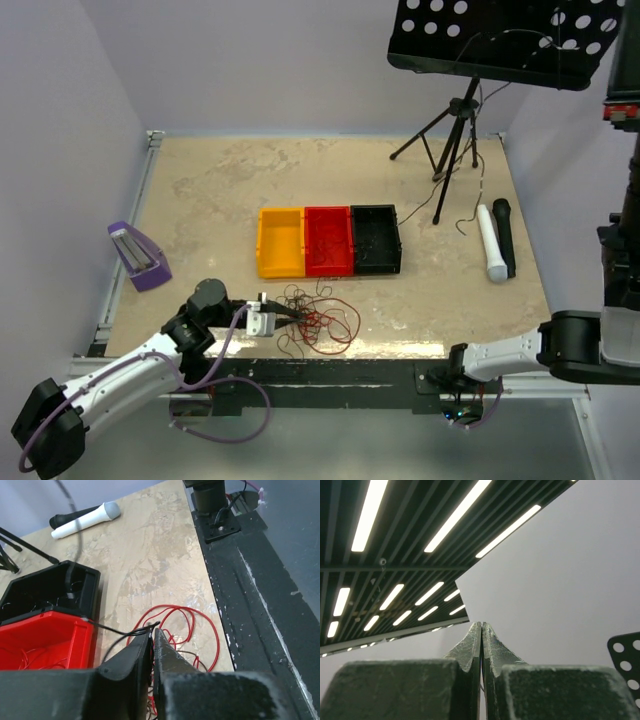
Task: Untangle the cables
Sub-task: Untie the cable.
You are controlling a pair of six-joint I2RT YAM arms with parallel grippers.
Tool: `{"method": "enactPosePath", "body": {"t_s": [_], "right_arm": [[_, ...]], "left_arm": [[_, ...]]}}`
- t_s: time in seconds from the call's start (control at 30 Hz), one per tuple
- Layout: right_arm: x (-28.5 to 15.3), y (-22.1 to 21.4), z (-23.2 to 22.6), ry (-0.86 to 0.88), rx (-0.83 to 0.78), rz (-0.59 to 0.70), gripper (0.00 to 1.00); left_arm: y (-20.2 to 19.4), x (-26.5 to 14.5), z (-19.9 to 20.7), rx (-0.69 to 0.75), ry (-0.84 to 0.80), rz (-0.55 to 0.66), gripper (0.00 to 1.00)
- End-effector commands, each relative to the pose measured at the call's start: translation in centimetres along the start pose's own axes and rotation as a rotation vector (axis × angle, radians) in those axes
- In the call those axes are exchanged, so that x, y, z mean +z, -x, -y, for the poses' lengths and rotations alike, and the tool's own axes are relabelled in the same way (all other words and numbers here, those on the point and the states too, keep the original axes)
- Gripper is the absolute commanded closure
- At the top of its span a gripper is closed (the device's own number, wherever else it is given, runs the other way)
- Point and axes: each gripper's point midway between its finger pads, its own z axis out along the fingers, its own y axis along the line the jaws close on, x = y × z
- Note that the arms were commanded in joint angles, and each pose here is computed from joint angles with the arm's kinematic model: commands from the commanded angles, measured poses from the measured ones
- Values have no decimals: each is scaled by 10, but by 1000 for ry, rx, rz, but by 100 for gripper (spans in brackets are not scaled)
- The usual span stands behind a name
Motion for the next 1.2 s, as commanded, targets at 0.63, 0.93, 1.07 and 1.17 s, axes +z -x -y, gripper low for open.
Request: {"method": "enactPosePath", "body": {"t_s": [0.63,0.93,1.07,1.17], "right_arm": [[-17,58,65,-240,-174,62,100],[-37,40,106,-471,-362,-22,100],[-43,77,117,-492,-287,48,100],[-45,97,118,-466,-237,95,100]], "left_arm": [[-23,-24,-15,216,-24,-196,100],[-53,-54,-31,176,73,-432,100],[-59,-53,-31,176,74,-428,100],[-66,-54,-32,190,80,-437,100]]}}
